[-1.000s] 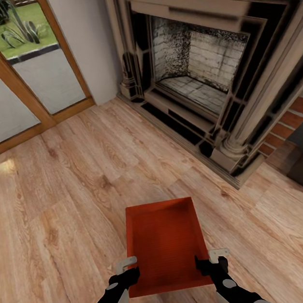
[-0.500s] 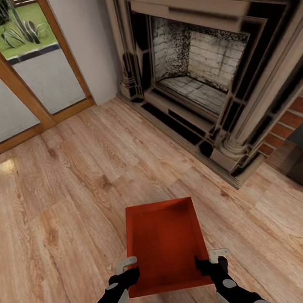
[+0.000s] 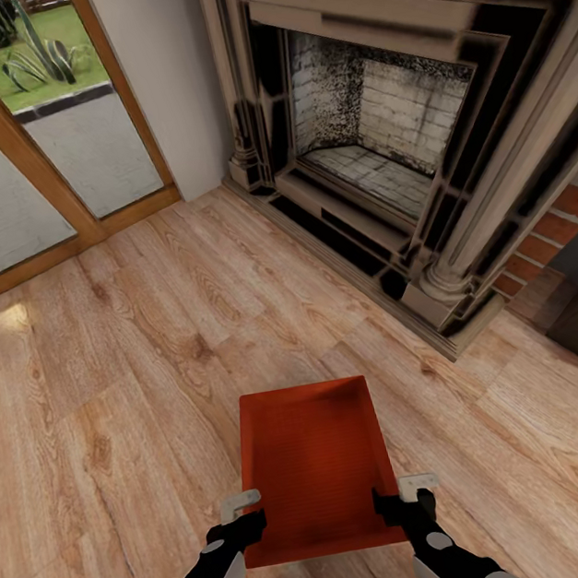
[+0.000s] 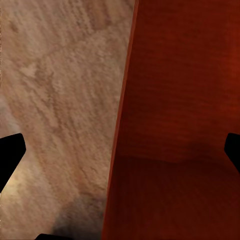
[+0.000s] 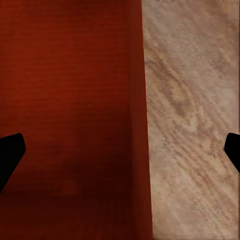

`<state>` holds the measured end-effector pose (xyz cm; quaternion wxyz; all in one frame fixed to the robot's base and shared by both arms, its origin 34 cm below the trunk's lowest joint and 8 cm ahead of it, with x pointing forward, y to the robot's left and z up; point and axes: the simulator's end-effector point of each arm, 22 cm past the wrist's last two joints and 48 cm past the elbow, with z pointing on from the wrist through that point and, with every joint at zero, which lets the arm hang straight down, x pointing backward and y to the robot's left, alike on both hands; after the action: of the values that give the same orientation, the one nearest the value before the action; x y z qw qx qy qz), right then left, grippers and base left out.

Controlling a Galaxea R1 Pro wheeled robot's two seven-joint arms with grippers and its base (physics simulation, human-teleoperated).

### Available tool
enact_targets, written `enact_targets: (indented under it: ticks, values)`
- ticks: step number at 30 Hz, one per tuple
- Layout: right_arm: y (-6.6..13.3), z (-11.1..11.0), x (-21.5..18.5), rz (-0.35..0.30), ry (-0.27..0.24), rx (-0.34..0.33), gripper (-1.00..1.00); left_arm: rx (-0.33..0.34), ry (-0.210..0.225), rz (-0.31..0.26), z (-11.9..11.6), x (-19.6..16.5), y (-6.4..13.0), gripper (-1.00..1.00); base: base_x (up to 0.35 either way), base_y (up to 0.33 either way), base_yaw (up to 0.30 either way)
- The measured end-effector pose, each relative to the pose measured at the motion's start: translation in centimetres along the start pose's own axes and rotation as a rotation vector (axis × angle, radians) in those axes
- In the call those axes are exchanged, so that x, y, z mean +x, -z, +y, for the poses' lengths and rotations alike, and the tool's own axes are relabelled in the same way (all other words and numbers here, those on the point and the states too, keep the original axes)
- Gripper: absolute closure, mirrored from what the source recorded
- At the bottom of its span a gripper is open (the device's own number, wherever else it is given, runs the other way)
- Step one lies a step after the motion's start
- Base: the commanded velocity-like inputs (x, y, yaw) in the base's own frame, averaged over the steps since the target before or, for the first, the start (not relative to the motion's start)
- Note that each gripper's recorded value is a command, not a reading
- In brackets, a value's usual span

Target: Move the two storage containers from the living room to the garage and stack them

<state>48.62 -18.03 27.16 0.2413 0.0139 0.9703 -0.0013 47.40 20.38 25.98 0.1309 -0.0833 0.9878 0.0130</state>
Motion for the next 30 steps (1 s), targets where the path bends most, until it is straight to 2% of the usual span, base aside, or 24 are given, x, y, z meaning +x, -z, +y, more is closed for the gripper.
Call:
enact_targets:
  ticks: [5,11,12,13,14,18,30]
  values:
    - [-0.1,-0.5,-0.3,-0.017,0.049,-0.007,-1.0,-0.008,-0.004,0.0,0.7,0.0,-0.1,-1.0,0.0,0.0,0.0]
    - [-0.1,-0.5,-0.5,-0.025,0.054,-0.009,-1.0,-0.01,-0.01,-0.002,1.3,-0.2,-0.1,-1.0,0.0,0.0,0.0]
    - [-0.1,-0.5,-0.5,-0.025,0.054,-0.008,-1.0,-0.012,-0.019,-0.004,1.5,-0.3,-0.2,-1.0,0.0,0.0,0.0]
    - [-0.1,-0.6,-0.5,-0.024,0.051,-0.007,-1.0,-0.016,-0.077,-0.01,1.9,-0.4,-0.2,-1.0,0.0,0.0,0.0]
    - [-0.1,-0.6,-0.4,-0.023,0.051,-0.006,-1.0,-0.017,-0.099,-0.012,2.0,-0.5,-0.2,-1.0,0.0,0.0,0.0]
    - [-0.1,-0.6,-0.5,-0.024,0.052,-0.006,-1.0,-0.02,-0.134,-0.014,2.2,-0.5,-0.2,-1.0,0.0,0.0,0.0]
    - [-0.1,-0.7,-0.5,-0.025,0.045,-0.003,-1.0,-0.02,-0.142,-0.009,2.2,-0.1,-0.2,-1.0,0.0,0.0,0.0]
